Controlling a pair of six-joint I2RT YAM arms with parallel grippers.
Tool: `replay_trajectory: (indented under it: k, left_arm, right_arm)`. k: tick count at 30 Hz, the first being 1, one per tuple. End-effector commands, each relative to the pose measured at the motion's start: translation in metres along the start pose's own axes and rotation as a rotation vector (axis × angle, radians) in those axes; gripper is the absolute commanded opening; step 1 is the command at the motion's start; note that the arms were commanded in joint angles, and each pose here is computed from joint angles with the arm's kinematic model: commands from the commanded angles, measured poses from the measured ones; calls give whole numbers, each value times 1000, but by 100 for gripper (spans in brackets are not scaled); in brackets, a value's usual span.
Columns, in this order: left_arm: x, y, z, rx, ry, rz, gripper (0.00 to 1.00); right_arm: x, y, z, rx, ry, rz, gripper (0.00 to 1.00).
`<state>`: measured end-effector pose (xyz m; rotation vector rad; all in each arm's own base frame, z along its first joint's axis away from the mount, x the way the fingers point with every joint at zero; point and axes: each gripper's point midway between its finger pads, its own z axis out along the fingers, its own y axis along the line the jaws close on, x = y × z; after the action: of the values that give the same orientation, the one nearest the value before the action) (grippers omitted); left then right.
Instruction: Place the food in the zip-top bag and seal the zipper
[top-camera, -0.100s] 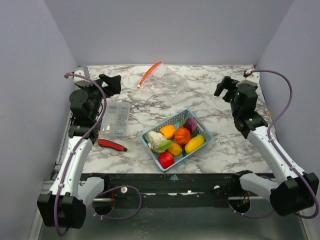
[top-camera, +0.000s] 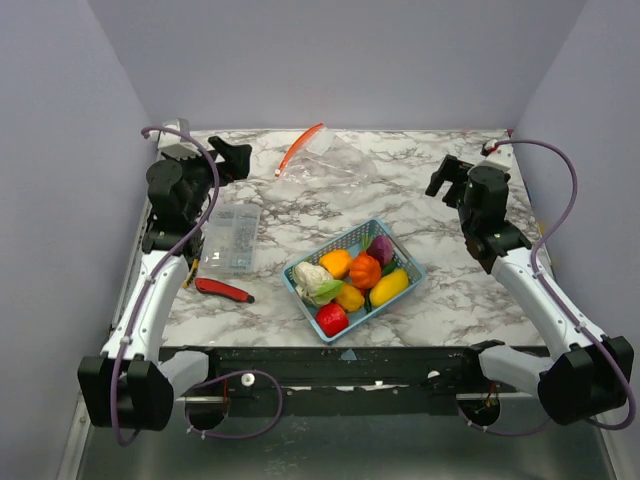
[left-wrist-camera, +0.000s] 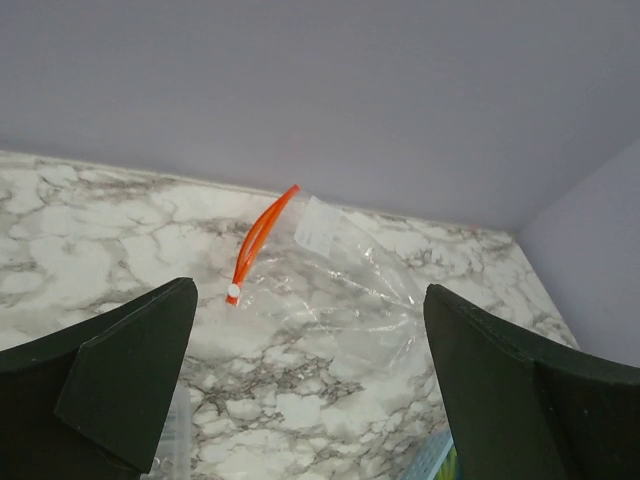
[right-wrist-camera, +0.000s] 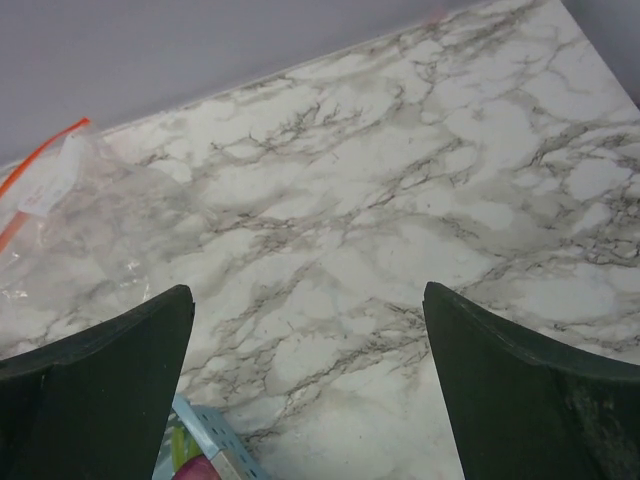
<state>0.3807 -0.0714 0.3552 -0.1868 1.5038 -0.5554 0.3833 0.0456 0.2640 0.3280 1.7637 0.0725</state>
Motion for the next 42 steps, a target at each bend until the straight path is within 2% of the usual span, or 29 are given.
replay_trajectory:
  k: [1, 9, 14, 16, 19, 23, 26, 31, 35, 42]
  left_arm:
    - [33, -4, 30, 78, 177, -38, 99]
    - [67, -11, 106, 224, 370, -192, 99]
    - [91, 3, 167, 243, 494, -320, 99]
    - [97, 3, 187, 285, 515, -343, 98]
    - [107, 9, 214, 328, 513, -332, 91]
    - [130, 24, 242, 340, 526, -346, 86]
    - [146, 26, 255, 330, 527, -355, 85]
    - [177, 43, 265, 200, 509, -345, 85]
    - [207, 54, 267, 131, 540, -386, 86]
    - [233, 65, 268, 25, 574, -415, 84]
  right_arm:
    - [12, 1, 4, 10, 69, 9, 100]
    - [42, 19, -1, -96, 186, 47, 100]
    - [70, 42, -4, -221, 283, 92, 100]
    - [81, 47, -5, -252, 326, 111, 100]
    - [94, 55, -8, -299, 380, 119, 100]
    - [99, 57, -9, -309, 406, 116, 100]
    - [101, 56, -9, -311, 412, 111, 100]
    - [103, 54, -10, -305, 412, 110, 100]
    - [105, 53, -10, -299, 415, 108, 100]
    - [107, 51, -13, -296, 422, 111, 100]
